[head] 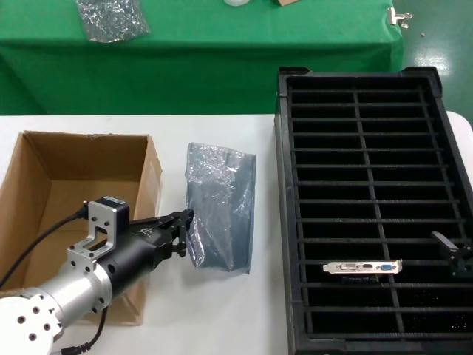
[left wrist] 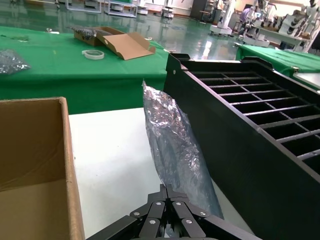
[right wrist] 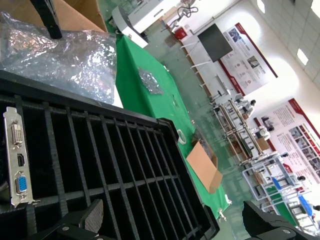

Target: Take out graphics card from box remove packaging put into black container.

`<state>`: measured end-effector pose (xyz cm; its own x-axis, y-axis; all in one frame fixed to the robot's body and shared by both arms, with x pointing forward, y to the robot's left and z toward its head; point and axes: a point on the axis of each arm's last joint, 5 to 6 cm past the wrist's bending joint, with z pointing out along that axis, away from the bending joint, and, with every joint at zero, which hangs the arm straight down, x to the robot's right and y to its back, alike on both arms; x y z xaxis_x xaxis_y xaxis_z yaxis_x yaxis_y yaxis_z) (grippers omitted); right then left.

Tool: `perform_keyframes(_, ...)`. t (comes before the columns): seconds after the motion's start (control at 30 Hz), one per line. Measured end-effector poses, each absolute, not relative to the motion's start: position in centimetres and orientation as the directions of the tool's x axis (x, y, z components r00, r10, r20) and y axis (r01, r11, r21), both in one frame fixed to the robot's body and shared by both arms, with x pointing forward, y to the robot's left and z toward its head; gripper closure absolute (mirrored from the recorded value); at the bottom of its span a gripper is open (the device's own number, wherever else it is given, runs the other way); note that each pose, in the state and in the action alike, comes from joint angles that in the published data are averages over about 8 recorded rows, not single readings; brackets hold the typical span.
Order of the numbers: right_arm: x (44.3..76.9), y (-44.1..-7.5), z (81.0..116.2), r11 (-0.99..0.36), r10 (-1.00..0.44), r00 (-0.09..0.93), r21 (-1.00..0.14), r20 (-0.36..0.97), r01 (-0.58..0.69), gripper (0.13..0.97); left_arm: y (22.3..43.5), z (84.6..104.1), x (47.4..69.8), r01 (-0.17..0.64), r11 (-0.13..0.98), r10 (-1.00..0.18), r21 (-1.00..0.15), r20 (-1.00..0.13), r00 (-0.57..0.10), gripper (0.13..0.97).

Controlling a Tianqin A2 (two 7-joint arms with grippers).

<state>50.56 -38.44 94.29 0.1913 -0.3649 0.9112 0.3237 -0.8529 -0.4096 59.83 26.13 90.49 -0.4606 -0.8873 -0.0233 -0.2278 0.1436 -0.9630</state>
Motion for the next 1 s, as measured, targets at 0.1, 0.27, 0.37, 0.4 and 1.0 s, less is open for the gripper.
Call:
perform_keyframes(0.1,50.5,-38.5,94.3,-0.853,-0.365,0.194,-0.410,0.911,0.322,0.130,26.3,90.5,59.8,-0.224,0.156,-0.887,-0.962,-0.037,-0.460,0.958)
perform_keyframes(0.27,50.4,-38.3,94.2,-0.852,-0.363,0.199,-0.410,0.911,0.326,0.130,26.3,90.4,59.7,-0.221,0.174,-0.885,-0.960,-0.054,-0.462,0.940)
perform_keyframes(0.37,50.4,-38.2,94.2,-0.851,-0.360,0.202,-0.409,0.911,0.330,0.130,26.2,90.3,59.5,-0.216,0.184,-0.881,-0.959,-0.064,-0.469,0.927)
perform_keyframes(0.4,50.4,-38.2,94.1,-0.850,-0.359,0.203,-0.409,0.911,0.331,0.130,26.2,90.3,59.4,-0.213,0.187,-0.879,-0.959,-0.067,-0.472,0.923)
perform_keyframes(1.0,50.4,-37.7,93.9,-0.846,-0.348,0.220,-0.406,0.911,0.344,0.130,27.5,94.3,57.2,-0.024,0.290,-0.834,-0.957,-0.240,-0.497,0.717)
